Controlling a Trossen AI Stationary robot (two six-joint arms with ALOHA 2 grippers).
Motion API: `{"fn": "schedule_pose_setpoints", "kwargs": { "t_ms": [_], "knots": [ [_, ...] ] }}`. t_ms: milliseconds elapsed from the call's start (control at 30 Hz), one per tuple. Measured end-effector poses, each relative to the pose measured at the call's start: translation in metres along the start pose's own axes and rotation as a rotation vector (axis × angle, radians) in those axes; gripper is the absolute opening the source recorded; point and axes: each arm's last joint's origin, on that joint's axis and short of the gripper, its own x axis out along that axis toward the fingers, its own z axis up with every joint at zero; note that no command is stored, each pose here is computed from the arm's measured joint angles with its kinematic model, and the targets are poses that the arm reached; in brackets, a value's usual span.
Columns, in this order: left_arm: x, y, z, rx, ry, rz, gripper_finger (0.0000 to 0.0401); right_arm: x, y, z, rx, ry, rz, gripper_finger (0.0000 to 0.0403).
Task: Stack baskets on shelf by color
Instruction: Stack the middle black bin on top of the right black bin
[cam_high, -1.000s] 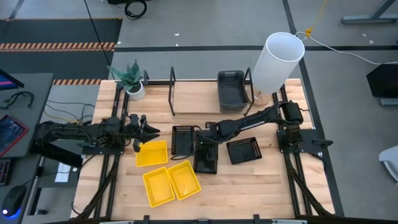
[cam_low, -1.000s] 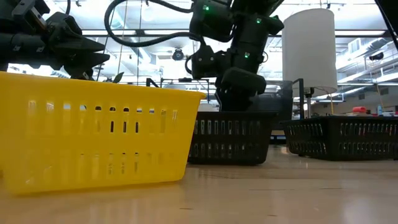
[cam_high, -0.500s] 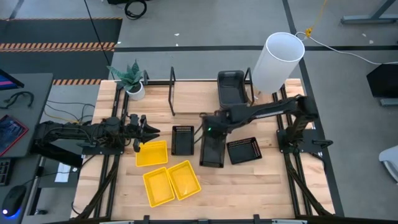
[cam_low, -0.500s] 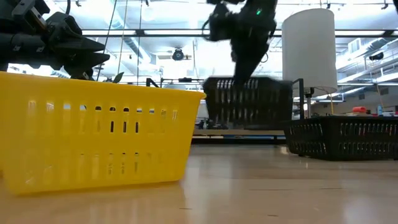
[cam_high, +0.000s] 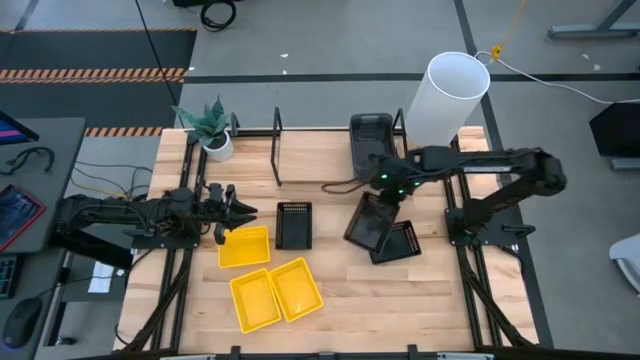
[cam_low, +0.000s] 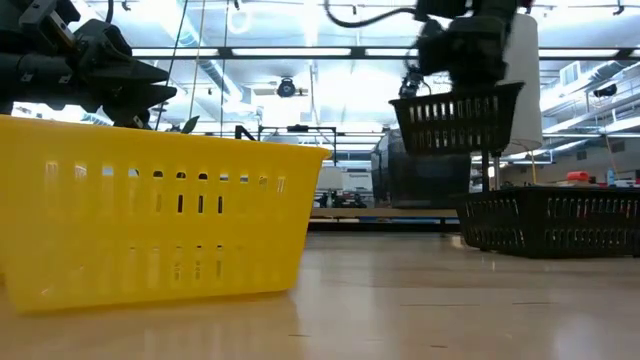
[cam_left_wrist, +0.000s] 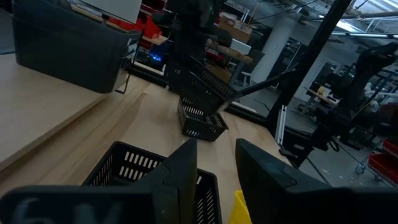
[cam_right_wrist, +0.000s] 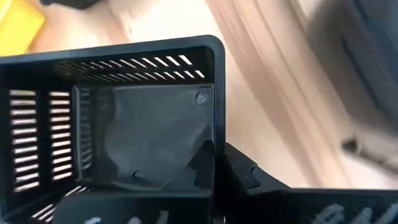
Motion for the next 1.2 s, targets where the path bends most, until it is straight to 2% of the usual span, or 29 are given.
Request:
{"fn": "schedule_pose_setpoints", "kwargs": {
  "t_ms": [233,367,633,833,967,1200],
  "knots": [
    [0.000,0.000,0.000,0.000,0.000,0.000,0.0117,-0.021,-0.022,-0.033,0.354,-0.019,0.012,0.0009],
    [0.000,0.000,0.000,0.000,0.000,0.000,0.0117,-0.031,-0.023,-0.041,0.439,-0.048,0.020,0.0011],
    [0.000,0.000,0.000,0.000,-0.001,0.000,0.0117,-0.027,-0.015,-0.044,0.499,-0.025,0.001,0.0009],
    [0.000,0.000,0.000,0.000,-0.001,0.000,0.0117,-0.019,-0.017,-0.053,0.503,0.063,-0.087,0.0009],
    [0.000,0.000,0.000,0.000,0.000,0.000,0.0117,-0.014,-0.020,-0.053,0.512,0.080,-0.058,0.0009],
    [0.000,0.000,0.000,0.000,0.000,0.000,0.0117,-0.014,-0.024,-0.051,0.437,0.084,-0.036,0.0009]
  ]
}}
